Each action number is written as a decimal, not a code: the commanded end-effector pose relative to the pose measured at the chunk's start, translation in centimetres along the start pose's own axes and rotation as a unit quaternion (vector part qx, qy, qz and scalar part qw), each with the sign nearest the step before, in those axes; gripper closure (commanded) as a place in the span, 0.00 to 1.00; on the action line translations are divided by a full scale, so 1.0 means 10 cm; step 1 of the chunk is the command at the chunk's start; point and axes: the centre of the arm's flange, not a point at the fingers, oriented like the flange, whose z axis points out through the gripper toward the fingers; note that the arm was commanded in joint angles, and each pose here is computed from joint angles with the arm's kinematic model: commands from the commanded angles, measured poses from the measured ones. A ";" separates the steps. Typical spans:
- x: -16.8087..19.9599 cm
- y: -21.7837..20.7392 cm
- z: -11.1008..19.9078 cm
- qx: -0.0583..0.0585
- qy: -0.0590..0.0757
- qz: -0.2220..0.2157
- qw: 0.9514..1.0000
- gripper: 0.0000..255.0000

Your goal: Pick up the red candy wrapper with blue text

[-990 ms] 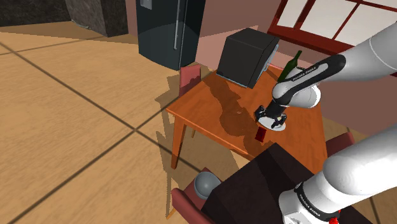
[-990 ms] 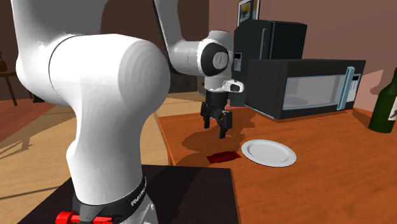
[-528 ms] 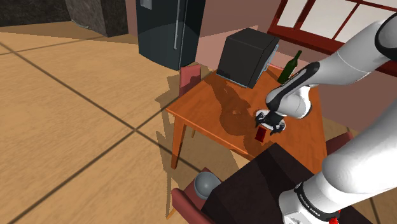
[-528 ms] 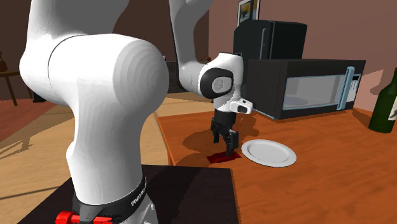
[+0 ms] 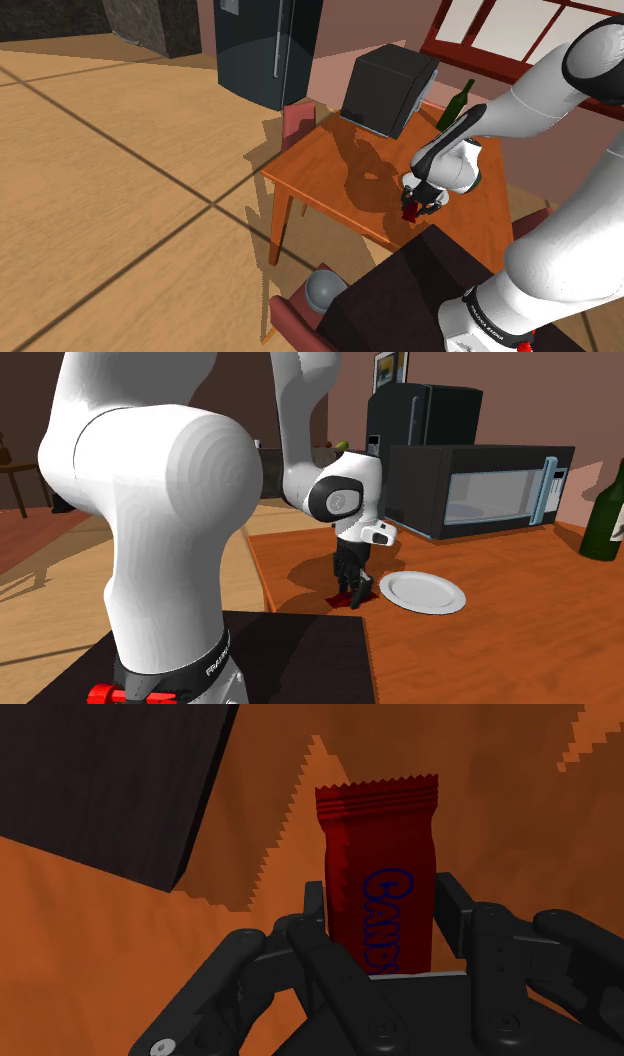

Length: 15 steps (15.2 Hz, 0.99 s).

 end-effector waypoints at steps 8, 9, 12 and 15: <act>0.01 -0.01 0.01 0.000 0.000 0.000 1.000 1.00; 0.01 -0.01 -0.04 0.000 0.000 0.000 1.000 1.00; 0.01 -0.02 -0.20 0.000 0.000 0.000 1.000 1.00; 0.01 -0.03 -0.36 0.000 0.000 0.000 1.000 1.00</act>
